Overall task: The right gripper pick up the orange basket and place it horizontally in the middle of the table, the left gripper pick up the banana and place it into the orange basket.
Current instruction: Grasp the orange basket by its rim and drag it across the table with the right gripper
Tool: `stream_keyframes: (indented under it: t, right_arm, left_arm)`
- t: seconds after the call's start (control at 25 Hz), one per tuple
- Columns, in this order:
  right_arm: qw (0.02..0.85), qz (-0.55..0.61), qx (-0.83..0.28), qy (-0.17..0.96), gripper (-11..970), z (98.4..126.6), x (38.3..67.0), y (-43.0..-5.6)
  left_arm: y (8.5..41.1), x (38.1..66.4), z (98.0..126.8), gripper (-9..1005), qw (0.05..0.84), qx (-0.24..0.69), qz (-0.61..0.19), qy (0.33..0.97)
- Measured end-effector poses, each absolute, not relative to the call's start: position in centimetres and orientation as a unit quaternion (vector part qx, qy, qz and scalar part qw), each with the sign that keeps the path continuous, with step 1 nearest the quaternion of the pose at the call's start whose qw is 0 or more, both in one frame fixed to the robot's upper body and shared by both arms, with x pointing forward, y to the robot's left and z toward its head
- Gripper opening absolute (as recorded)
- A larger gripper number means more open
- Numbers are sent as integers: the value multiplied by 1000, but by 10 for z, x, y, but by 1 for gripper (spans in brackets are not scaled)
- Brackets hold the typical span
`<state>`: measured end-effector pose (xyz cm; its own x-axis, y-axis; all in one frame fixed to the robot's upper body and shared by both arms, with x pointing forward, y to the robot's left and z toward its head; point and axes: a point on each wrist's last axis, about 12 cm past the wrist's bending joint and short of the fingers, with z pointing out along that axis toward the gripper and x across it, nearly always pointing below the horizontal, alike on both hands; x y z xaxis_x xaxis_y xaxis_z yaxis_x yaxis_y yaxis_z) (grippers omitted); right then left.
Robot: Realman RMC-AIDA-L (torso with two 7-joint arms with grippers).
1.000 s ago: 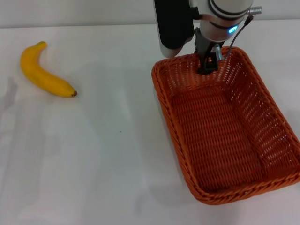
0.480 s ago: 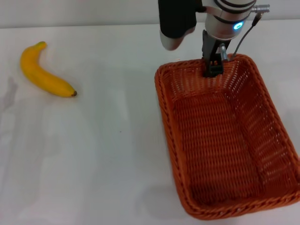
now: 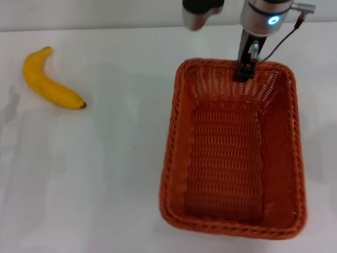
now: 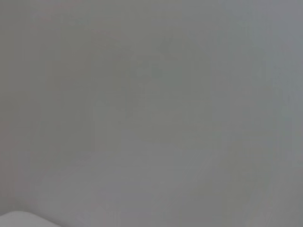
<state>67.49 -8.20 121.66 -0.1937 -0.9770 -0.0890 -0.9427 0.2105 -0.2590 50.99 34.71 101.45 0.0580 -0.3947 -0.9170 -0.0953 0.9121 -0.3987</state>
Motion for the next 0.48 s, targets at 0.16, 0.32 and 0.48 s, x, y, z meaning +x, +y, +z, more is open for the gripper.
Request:
stream_keyframes:
  t: [0.16, 0.32, 0.48]
  right_arm:
    - [113, -36, -591, 798, 248, 1223, 676, -93]
    - [108, 0, -556, 824, 224, 1229, 678, -107]
    - [107, 37, -514, 850, 200, 1229, 678, -125]
  left_arm:
    - [347, 510, 1015, 880, 705, -181, -106, 678]
    - [348, 510, 1015, 880, 707, -180, -106, 676]
    - [348, 510, 1017, 880, 710, -177, -107, 673]
